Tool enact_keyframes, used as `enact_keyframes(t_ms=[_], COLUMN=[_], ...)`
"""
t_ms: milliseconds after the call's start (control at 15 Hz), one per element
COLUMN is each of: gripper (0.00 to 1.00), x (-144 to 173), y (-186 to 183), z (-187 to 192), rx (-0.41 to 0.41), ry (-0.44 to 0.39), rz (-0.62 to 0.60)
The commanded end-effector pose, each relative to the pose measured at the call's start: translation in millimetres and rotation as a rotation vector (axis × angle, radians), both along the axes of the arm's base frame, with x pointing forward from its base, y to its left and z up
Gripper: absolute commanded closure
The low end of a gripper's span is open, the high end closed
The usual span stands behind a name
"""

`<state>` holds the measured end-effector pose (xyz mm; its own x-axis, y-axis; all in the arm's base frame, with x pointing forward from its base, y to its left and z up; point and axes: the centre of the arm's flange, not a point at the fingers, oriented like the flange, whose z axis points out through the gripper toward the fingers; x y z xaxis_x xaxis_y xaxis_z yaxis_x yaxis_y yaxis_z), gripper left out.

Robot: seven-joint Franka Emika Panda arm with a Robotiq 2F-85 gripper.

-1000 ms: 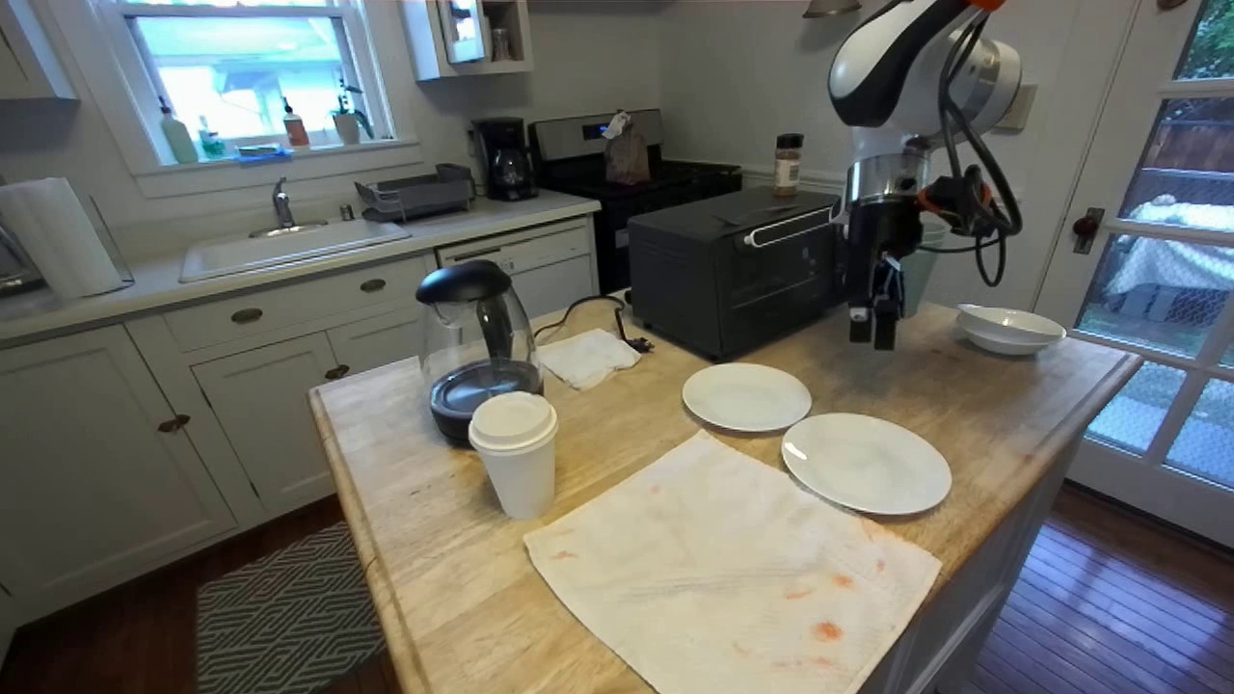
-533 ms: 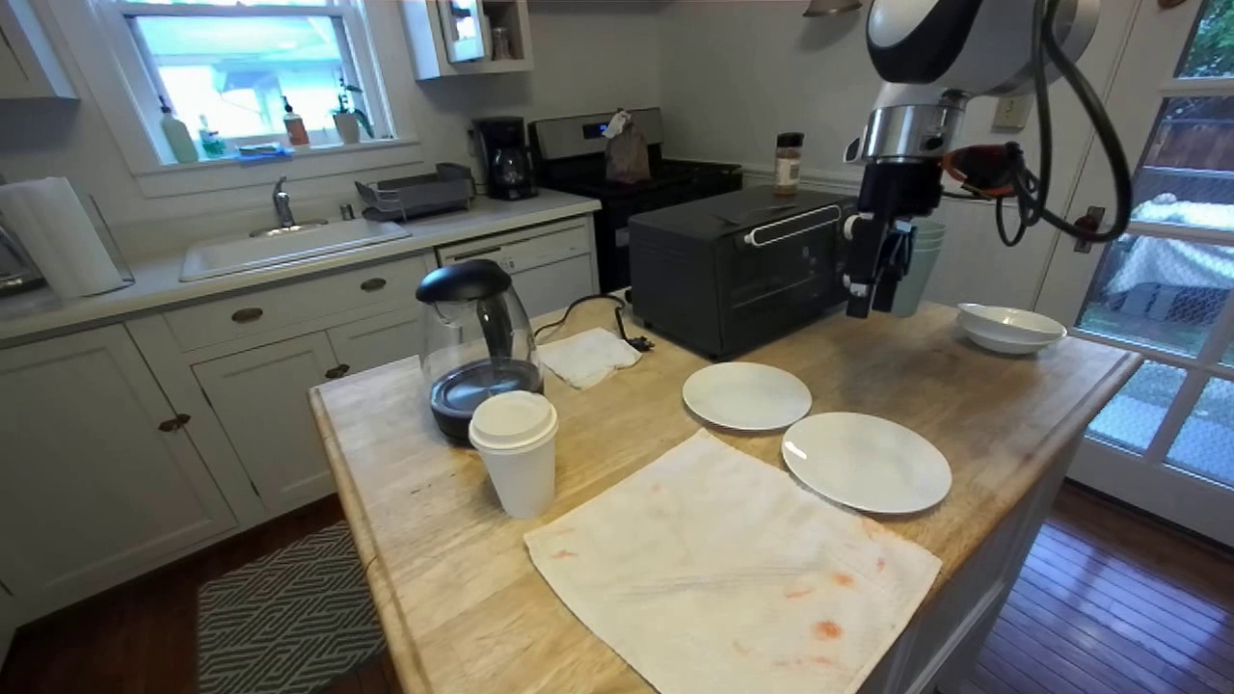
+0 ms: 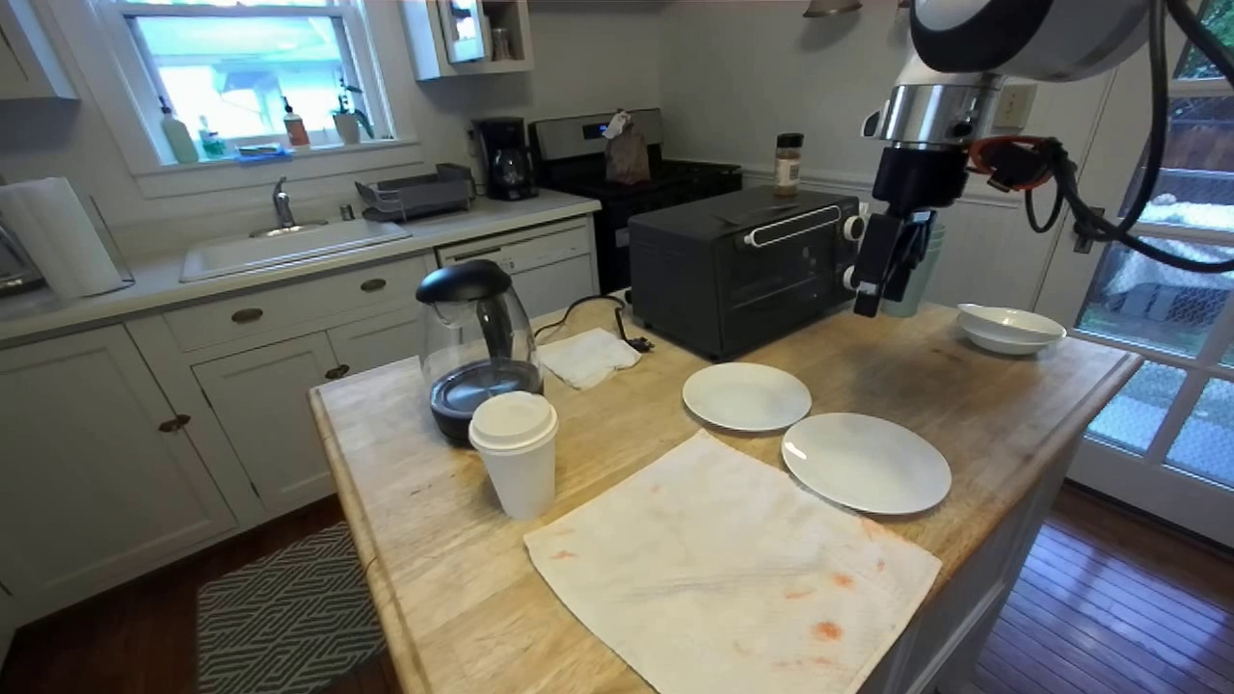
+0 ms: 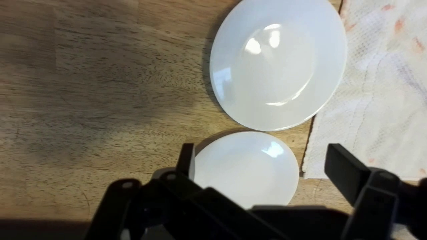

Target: Unstack the plates

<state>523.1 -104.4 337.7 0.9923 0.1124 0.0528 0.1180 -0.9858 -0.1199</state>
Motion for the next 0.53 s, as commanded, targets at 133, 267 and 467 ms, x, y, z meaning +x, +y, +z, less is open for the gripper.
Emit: enact_keyframes(t_ms=[133, 267, 467], gripper=[0.00, 0.00, 0.00], x=[-21.8, -14.9, -17.6], y=[-0.4, 2.6, 1.8], z=[7.0, 3.1, 1.2], rx=[0.036, 0.011, 0.018], ry=[0.049, 0.024, 0.043], rz=[0.027, 0.008, 0.022])
